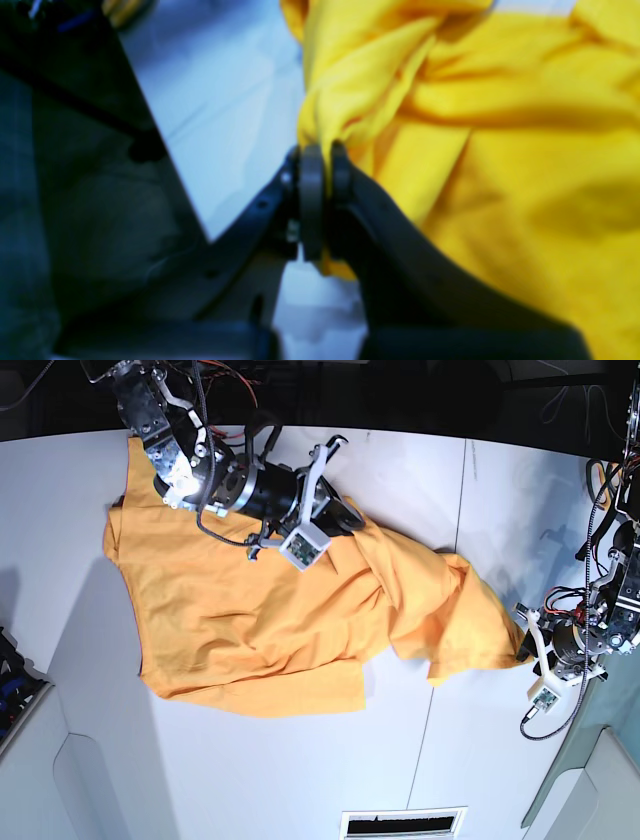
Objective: Layout the t-shirt on the table in an organized manner, then fold the t-shirt properly
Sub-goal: 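Pull the grasped fabric with the right gripper toward the collar edge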
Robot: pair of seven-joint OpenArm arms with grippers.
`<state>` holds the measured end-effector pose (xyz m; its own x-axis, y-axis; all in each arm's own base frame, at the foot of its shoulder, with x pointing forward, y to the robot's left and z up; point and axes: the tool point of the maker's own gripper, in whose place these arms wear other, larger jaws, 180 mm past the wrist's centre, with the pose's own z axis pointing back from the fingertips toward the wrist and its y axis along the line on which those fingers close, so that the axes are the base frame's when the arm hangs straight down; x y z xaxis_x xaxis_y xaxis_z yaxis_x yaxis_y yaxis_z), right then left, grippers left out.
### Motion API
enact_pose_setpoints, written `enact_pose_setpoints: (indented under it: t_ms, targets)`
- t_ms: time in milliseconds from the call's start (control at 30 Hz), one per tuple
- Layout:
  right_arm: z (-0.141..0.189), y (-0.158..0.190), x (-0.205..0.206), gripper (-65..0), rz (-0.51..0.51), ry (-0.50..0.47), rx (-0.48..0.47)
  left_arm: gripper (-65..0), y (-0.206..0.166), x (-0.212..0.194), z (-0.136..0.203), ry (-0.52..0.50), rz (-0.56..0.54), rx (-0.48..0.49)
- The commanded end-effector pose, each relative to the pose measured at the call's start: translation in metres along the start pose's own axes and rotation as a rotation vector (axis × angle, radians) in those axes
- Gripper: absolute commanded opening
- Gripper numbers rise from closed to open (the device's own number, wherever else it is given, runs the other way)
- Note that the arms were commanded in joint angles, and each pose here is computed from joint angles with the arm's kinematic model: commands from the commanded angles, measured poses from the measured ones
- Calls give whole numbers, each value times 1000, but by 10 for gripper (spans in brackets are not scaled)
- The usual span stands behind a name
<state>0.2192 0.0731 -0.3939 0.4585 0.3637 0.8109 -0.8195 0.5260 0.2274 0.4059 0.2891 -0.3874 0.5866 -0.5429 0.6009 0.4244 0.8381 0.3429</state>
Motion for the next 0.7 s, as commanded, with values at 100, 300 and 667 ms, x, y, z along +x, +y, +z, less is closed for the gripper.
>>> enact_pose_setpoints:
  t_ms: [100,300,667]
  targets:
    - [2,21,-6,-650,-18,-15,45,-383,12,13,6,-37,17,6]
    - [2,28,-6,-502,-55,-32,66,-383,-17,8,7,-45,39,-134]
    - [7,-9,49,-385,-137,-228,-49,-383,-25,-3,7,-27,41,-149]
